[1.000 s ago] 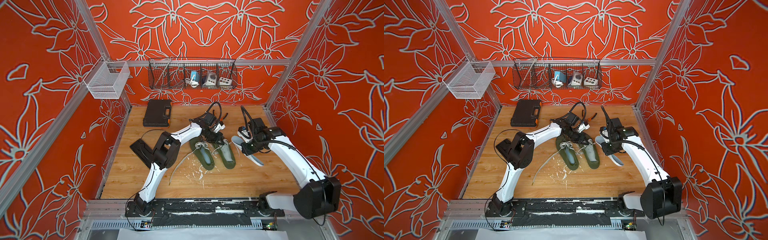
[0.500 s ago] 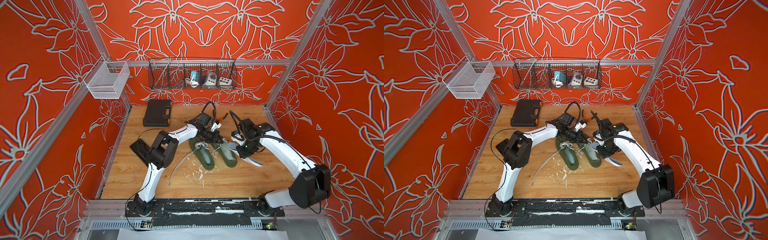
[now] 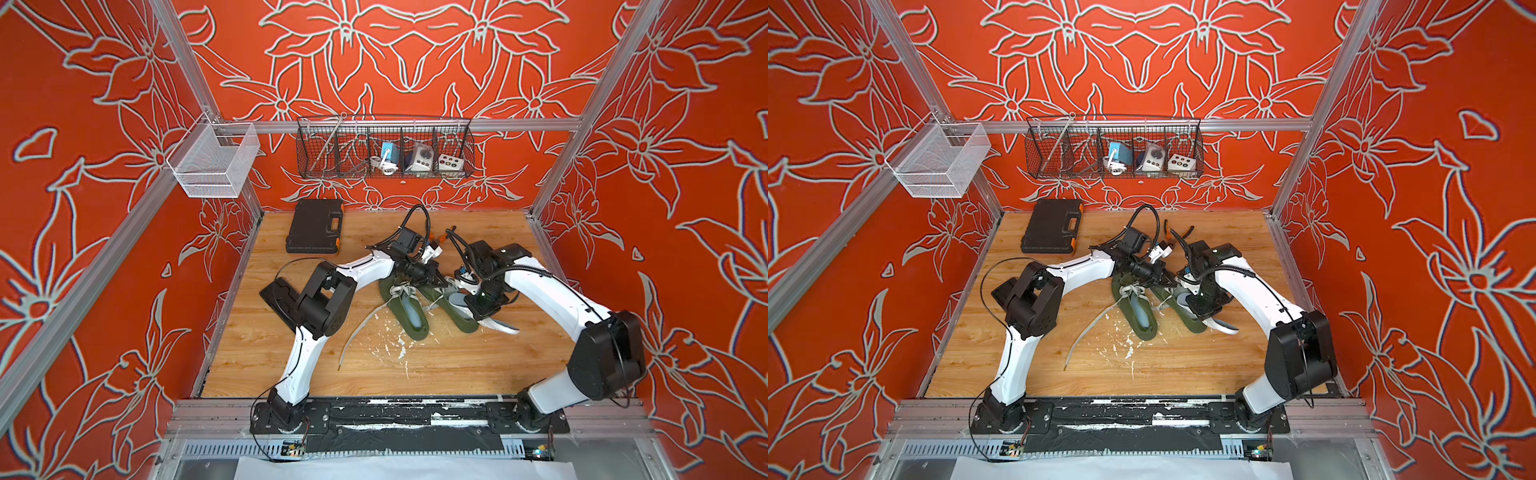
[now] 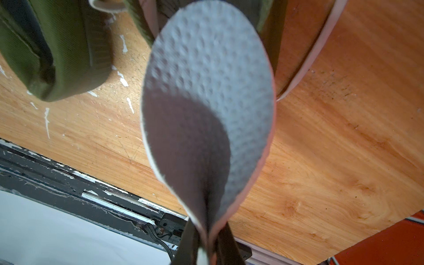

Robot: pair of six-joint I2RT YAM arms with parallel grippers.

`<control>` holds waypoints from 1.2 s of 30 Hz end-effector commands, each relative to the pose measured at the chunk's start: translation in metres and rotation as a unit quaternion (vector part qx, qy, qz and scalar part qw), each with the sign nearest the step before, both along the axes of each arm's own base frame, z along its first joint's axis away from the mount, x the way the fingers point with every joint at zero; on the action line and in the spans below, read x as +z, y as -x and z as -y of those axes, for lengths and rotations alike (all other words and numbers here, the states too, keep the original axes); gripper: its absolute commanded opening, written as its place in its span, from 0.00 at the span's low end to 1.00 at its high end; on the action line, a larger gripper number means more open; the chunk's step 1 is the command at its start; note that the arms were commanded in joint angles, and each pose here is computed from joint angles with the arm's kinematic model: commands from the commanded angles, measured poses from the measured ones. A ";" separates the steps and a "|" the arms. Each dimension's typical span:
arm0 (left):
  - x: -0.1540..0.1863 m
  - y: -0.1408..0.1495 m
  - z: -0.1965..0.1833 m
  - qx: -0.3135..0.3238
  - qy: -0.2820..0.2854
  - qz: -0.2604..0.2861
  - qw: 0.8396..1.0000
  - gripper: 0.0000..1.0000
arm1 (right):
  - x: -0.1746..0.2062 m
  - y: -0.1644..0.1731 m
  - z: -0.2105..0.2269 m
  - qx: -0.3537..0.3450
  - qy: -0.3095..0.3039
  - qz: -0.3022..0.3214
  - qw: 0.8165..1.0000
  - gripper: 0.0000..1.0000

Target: Insert the insole into the shoe

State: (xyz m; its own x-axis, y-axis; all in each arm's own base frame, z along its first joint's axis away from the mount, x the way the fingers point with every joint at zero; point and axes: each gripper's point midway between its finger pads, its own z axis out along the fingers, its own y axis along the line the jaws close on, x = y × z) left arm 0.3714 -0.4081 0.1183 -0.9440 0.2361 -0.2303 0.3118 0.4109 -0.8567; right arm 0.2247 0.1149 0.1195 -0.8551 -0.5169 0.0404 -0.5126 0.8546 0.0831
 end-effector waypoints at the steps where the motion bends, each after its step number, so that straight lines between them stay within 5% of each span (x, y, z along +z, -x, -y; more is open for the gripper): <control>1: 0.044 0.003 0.003 -0.019 0.050 0.033 0.998 0.00 | 0.003 -0.007 0.001 0.007 0.014 0.002 1.000 0.10; 36: 0.034 0.004 0.011 -0.046 0.076 0.012 0.996 0.00 | -0.017 -0.073 -0.036 0.160 -0.043 0.117 0.979 0.04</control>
